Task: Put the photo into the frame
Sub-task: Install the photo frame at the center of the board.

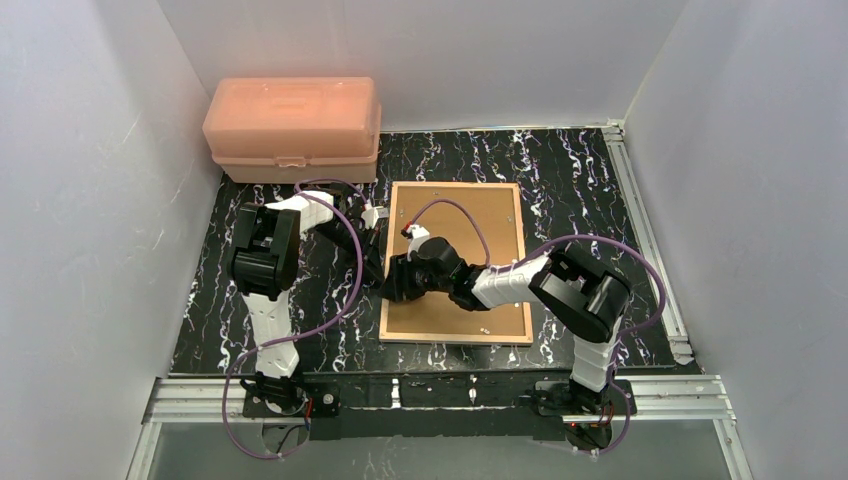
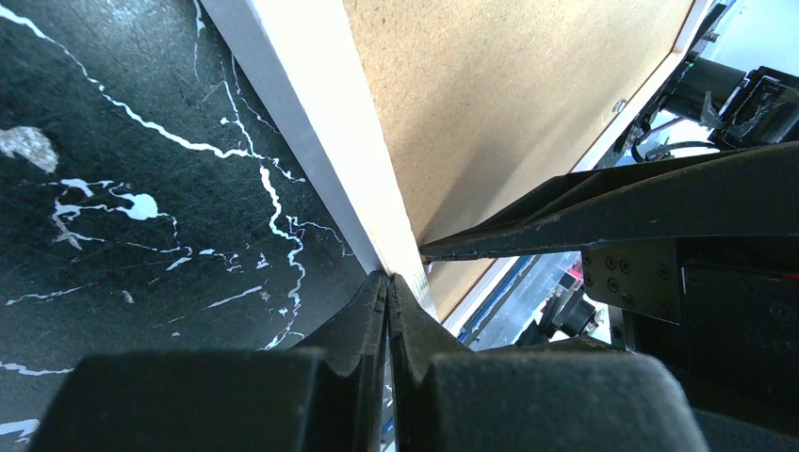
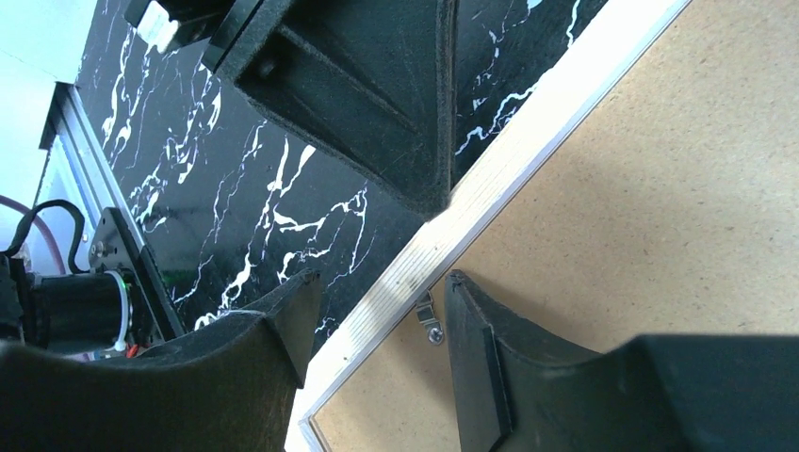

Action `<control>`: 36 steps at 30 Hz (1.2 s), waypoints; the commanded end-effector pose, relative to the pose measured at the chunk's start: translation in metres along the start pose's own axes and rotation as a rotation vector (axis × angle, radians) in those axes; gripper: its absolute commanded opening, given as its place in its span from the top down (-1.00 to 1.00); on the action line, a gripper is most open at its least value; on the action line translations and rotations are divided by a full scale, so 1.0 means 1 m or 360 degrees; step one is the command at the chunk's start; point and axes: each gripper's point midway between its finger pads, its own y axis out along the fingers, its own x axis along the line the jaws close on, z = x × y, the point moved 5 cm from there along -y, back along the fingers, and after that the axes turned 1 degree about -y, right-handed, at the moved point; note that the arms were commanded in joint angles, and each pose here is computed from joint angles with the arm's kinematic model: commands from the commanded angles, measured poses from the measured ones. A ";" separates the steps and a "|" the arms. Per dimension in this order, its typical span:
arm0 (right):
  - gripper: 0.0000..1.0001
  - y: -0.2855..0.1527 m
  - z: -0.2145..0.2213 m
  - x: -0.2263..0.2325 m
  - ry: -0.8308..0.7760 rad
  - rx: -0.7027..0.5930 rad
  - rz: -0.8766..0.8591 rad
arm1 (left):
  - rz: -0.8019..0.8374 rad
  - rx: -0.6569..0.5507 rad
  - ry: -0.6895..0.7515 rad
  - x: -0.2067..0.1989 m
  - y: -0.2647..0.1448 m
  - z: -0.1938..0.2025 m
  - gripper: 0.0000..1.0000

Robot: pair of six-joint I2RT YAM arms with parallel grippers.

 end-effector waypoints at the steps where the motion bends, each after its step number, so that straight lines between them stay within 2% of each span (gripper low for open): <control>1: -0.18 0.001 0.010 0.001 0.0033 0.0049 -0.0033 | -0.0053 0.0019 0.0075 -0.002 0.000 0.004 1.00; 27: -0.15 0.003 0.007 0.010 0.0038 0.0056 -0.0071 | -0.0072 0.0010 0.0088 -0.002 -0.001 0.005 1.00; 30: -0.16 0.001 -0.010 0.014 0.0017 -0.0001 -0.0066 | -0.0072 0.0005 0.0084 -0.003 -0.003 0.004 1.00; 36: -0.24 -0.037 -0.091 0.014 -0.0039 -0.0268 -0.0018 | -0.0022 -0.0095 0.0067 -0.016 -0.024 -0.012 1.00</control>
